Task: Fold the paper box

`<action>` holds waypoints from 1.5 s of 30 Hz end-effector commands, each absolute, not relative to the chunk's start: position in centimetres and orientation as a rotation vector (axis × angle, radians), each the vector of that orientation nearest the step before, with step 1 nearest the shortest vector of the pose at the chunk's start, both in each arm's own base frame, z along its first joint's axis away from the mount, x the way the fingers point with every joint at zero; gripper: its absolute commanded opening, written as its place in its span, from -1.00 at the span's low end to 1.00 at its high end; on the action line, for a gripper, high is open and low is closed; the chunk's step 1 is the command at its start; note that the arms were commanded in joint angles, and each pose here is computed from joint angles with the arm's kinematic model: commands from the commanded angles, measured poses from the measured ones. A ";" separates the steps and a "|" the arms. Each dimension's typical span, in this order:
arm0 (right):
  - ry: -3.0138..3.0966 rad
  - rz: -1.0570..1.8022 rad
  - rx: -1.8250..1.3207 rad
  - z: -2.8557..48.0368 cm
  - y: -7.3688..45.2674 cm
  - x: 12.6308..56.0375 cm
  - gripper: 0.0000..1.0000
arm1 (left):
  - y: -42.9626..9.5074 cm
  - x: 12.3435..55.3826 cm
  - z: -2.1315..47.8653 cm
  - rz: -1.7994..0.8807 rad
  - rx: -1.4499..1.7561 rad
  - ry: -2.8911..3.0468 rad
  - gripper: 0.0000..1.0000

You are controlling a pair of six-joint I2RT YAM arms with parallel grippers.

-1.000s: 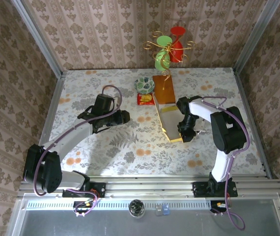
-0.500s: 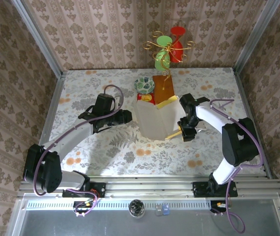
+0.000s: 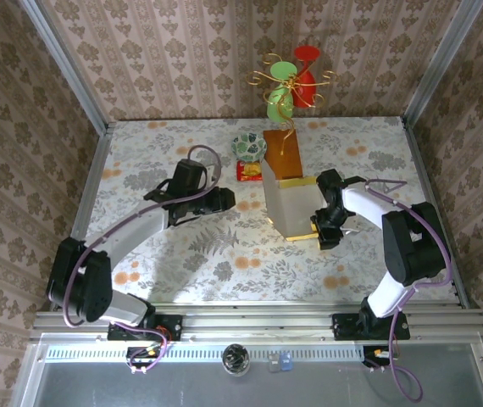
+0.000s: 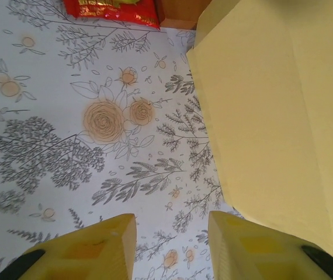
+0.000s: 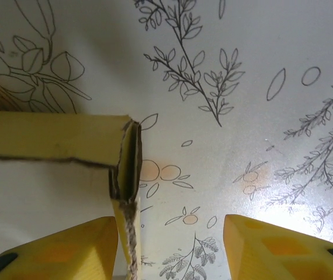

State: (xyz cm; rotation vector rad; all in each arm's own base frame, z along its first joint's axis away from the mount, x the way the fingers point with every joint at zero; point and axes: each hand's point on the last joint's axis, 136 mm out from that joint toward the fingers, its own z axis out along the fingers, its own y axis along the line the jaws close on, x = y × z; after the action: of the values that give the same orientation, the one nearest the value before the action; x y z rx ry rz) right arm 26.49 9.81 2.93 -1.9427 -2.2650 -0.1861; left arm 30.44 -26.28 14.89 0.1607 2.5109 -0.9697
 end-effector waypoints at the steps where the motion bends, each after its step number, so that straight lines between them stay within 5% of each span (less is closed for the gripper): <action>1: -2.329 -0.236 -1.912 3.6 9.8 27.5 0.06 | -28.8 30.8 15.5 -1.045 0.184 2.498 -0.26; 15: -2.791 -0.466 -1.685 10.0 8.8 32.2 0.09 | -34.6 32.1 16.4 -1.128 0.281 2.470 -0.27; 23: -3.419 -0.918 -0.817 20.5 16.4 35.6 0.08 | -35.3 32.1 16.4 -1.155 0.280 2.460 -0.28; 30: -3.468 -0.913 -0.256 22.4 23.3 34.1 0.08 | -35.0 31.8 16.2 -1.171 0.257 2.457 -0.28; 45: -3.404 -0.728 -0.188 20.2 25.2 36.1 -0.10 | -31.3 30.3 15.2 -1.094 0.191 2.490 -0.29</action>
State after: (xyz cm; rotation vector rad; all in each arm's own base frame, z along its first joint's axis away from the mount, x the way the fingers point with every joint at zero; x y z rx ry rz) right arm 36.44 25.53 19.98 -0.2243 -3.4076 -0.7945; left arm 30.33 -32.40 14.08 0.2191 2.5101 -1.1072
